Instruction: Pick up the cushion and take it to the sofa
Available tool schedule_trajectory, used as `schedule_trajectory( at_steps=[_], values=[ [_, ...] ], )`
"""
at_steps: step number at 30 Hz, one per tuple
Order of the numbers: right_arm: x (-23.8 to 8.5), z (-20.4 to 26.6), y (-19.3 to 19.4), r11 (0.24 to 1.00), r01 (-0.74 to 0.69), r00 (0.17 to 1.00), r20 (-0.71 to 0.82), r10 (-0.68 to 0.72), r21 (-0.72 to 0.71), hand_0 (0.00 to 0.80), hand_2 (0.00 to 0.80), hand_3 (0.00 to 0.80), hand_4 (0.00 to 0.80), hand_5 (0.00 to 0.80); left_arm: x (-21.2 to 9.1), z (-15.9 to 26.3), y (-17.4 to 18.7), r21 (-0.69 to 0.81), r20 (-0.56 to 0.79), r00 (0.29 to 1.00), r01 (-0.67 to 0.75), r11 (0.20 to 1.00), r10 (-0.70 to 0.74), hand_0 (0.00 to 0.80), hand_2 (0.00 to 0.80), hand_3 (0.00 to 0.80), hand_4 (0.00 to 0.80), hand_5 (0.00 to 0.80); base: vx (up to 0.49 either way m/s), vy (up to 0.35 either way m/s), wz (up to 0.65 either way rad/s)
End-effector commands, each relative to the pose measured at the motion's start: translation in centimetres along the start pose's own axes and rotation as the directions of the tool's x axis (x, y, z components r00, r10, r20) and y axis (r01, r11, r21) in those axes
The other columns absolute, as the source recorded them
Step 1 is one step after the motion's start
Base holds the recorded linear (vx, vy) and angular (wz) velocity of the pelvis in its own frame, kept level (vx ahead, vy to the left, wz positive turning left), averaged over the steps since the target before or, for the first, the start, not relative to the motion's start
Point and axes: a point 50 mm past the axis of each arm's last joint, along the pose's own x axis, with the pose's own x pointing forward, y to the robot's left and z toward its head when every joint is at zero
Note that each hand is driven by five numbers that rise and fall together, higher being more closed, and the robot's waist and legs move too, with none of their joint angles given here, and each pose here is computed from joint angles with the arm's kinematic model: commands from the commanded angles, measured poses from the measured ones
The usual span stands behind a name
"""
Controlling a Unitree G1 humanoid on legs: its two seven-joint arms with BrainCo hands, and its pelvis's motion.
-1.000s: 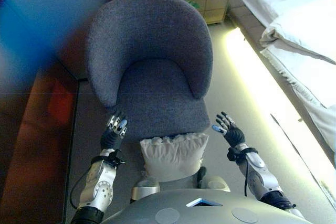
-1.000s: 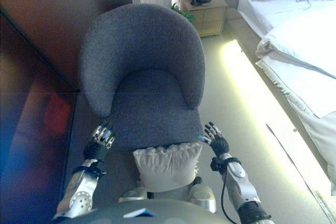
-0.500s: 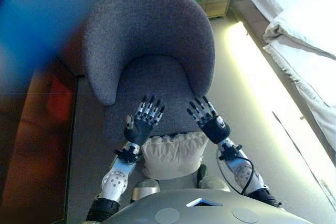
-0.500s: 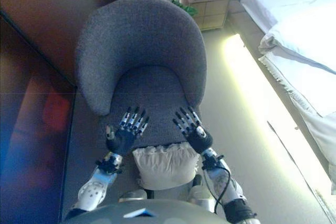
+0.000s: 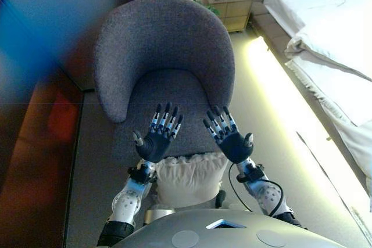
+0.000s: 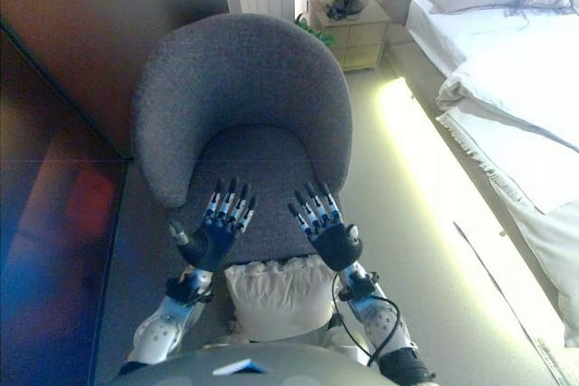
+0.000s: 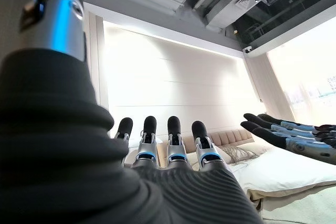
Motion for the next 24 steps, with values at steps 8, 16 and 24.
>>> schedule_trajectory(
  at_steps=[8,16,24],
  values=[
    [0.7,1.5,-0.2,0.96,0.121,0.993,0.018,-0.121,-0.253,0.0,0.0,0.0,0.0,0.0,0.1,1.3,0.7,0.187,-0.029,0.986,-0.159,0.969,0.167,0.0,0.0,0.0,0.0,0.0,0.008,0.0,0.0],
    [-2.6,6.5,-2.0,0.454,0.493,0.811,0.202,-0.549,-0.742,0.0,0.0,0.0,0.0,0.0,-2.7,7.8,2.3,0.738,0.297,0.772,-0.559,0.378,0.561,0.0,0.0,0.0,0.0,0.0,-0.004,0.029,-0.04],
    [-2.6,6.5,-4.1,0.355,0.605,0.71,0.281,-0.646,-0.712,0.0,0.0,0.0,0.0,0.0,-3.2,7.9,3.6,0.834,0.279,0.749,-0.499,0.234,0.601,0.0,0.0,0.0,0.0,0.0,0.009,0.08,-0.04]
  ],
)
